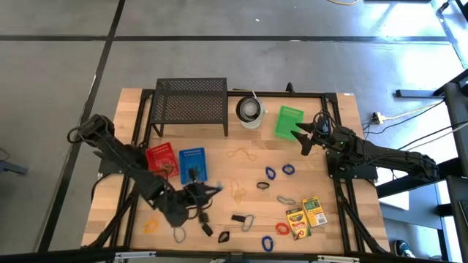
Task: Pick & Place Office Desk Supplies
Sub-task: Put the blue rubber band into the blue bin, then put the yellow spring keychain into the red bin
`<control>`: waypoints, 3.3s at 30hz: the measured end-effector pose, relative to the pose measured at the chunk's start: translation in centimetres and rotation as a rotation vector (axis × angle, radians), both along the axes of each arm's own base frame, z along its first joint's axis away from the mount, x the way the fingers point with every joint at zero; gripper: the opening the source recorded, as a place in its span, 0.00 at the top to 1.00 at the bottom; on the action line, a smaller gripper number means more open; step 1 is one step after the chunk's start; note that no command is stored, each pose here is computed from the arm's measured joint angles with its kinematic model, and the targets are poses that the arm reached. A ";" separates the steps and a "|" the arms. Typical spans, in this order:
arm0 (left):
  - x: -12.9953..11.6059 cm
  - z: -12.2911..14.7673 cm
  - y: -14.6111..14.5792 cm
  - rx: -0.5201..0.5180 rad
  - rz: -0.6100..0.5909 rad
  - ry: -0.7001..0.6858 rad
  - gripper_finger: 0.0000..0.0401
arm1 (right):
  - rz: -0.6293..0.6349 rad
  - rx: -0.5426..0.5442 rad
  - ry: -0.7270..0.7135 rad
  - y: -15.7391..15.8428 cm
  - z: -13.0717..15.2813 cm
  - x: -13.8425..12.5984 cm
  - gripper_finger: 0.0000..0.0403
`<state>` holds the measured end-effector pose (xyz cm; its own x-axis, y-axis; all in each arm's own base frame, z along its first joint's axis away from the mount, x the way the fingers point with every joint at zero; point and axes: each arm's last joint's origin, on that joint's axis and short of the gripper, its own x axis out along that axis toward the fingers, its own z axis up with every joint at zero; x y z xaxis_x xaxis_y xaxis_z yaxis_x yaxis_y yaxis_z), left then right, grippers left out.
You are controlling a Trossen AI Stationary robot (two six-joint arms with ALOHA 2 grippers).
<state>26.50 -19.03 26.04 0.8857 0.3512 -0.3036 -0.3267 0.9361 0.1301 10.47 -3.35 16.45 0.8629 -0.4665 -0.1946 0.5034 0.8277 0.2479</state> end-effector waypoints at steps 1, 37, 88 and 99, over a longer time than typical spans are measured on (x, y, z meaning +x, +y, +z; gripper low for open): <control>0.5 0.5 0.4 0.021 0.034 -0.039 0.99 | 0.000 0.000 0.000 0.0 0.0 0.0 0.41; 1.2 -4.2 9.4 -0.408 0.472 0.323 0.99 | 0.000 0.000 0.000 0.0 0.0 0.0 0.41; -2.4 -5.3 8.4 -0.710 0.664 0.705 0.74 | 0.000 0.000 0.000 0.0 0.0 0.0 0.41; -4.1 -3.5 3.0 -1.063 0.568 0.978 0.73 | 0.000 0.000 0.000 0.0 0.0 0.0 0.41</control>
